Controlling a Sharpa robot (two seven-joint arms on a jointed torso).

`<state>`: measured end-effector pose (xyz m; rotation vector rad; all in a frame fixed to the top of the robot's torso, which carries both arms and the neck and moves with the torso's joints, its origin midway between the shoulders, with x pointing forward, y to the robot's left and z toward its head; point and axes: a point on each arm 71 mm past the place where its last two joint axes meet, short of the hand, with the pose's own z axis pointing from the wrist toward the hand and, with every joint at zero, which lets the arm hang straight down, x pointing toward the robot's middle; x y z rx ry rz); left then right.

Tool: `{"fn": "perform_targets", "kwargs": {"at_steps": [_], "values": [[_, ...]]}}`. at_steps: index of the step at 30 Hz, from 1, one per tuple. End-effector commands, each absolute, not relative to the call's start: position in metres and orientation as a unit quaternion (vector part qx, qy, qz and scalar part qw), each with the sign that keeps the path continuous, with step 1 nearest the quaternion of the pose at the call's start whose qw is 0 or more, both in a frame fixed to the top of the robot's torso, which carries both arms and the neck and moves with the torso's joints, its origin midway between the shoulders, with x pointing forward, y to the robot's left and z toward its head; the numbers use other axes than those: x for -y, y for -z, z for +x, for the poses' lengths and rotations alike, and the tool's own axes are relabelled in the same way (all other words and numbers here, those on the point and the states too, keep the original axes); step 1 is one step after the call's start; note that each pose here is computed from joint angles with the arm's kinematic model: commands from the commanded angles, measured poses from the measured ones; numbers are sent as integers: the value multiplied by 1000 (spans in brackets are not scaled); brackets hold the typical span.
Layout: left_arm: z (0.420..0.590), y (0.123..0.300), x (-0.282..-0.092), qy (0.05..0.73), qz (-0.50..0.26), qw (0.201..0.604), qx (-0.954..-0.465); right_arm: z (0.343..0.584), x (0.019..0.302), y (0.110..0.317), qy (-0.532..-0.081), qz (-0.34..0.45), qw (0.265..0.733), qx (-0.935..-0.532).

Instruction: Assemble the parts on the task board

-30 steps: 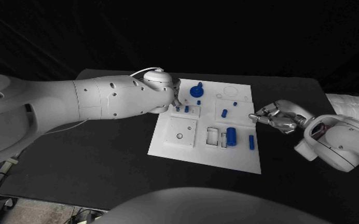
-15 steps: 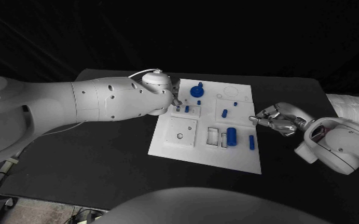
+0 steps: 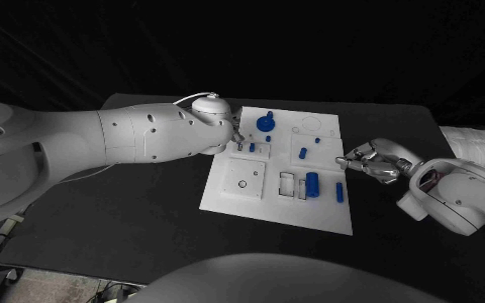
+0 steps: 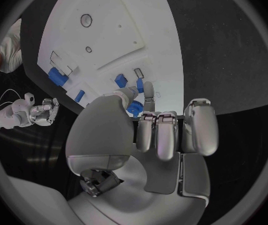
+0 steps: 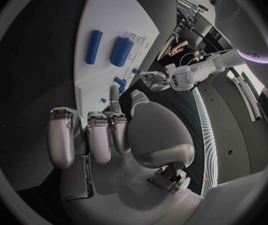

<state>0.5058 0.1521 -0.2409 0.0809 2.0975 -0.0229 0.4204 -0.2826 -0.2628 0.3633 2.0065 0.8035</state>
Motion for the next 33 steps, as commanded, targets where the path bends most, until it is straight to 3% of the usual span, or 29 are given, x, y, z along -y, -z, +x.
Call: {"fn": "perform_targets", "kwargs": {"at_steps": [1,33], "values": [[505,243,-156,-28,17,487,-873,420,281,263,-330,141,458,-814],[506,249,-155,-30,19,469,-883,420,282,263,-330,141,458,-814]]}}
